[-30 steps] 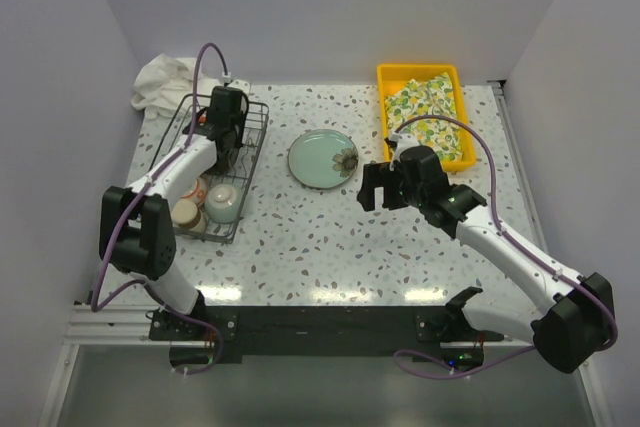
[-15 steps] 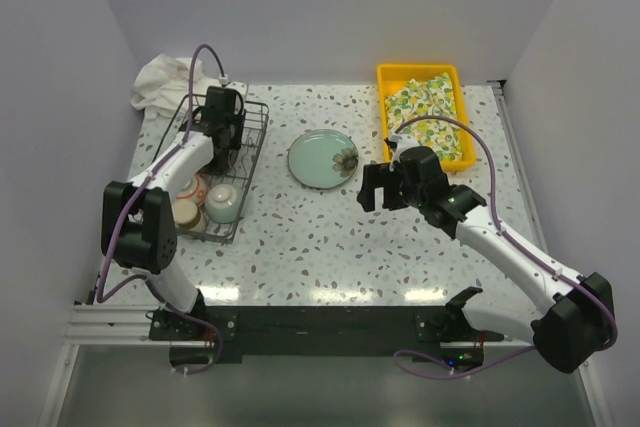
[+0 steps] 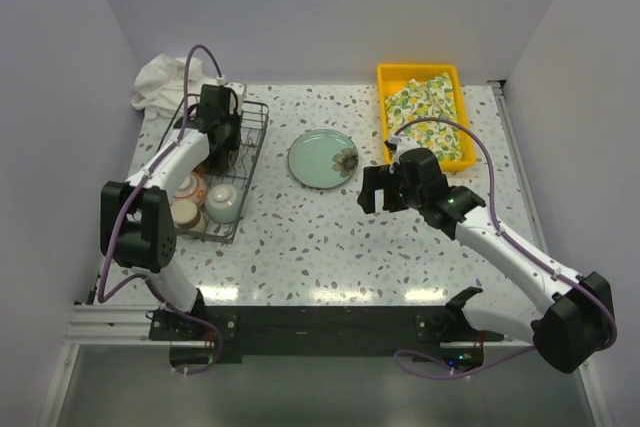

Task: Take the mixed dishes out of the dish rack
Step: Pick up the plate from the dish rack.

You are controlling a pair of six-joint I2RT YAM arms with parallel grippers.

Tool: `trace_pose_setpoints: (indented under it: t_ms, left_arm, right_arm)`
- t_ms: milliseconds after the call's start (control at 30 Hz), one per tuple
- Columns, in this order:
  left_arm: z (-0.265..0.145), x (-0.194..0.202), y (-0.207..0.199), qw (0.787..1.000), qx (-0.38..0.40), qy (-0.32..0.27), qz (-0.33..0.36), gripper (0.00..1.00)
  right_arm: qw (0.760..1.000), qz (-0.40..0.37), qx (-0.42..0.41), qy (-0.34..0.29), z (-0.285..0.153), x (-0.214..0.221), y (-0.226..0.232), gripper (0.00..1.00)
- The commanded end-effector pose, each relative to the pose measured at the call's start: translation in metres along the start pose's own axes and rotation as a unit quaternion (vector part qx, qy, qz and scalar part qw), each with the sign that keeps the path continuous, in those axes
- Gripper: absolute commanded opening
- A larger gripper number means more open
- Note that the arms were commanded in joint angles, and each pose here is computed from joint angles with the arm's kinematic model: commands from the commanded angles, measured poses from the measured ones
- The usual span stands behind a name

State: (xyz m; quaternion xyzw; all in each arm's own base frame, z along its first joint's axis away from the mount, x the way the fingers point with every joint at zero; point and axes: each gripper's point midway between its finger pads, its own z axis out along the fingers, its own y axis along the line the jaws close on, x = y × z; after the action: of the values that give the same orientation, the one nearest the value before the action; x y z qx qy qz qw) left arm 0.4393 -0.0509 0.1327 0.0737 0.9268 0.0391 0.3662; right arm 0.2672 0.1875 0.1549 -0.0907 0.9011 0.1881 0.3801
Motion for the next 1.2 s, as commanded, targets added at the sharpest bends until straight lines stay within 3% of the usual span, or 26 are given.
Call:
trace_pose_setpoints:
  t_ms: [0,233,533,900,1167]
  left_arm:
    - [-0.042,-0.046,0.005,0.998,0.012,-0.061,-0.017,0.13]
    - [-0.067,-0.062,0.011,0.996,0.015,-0.081,-0.02,0.09]
    - [-0.107,-0.074,-0.005,0.992,0.075,-0.101,-0.015,0.07]
    - [-0.144,-0.063,-0.029,0.984,0.139,-0.115,0.002,0.0]
    - [-0.165,-0.048,-0.066,0.975,0.171,-0.118,0.08,0.0]
  right_arm:
    - [1.0,0.003,-0.011,-0.017,-0.005,-0.008,0.005,0.97]
    - [1.0,0.005,-0.022,-0.015,-0.004,-0.007,0.009,0.97]
    - [0.999,0.012,-0.026,-0.02,-0.004,-0.01,0.011,0.97]
    - [0.999,0.018,-0.037,-0.03,-0.007,-0.021,0.018,0.97]
    - [0.997,0.034,-0.055,-0.037,-0.012,-0.026,0.027,0.97]
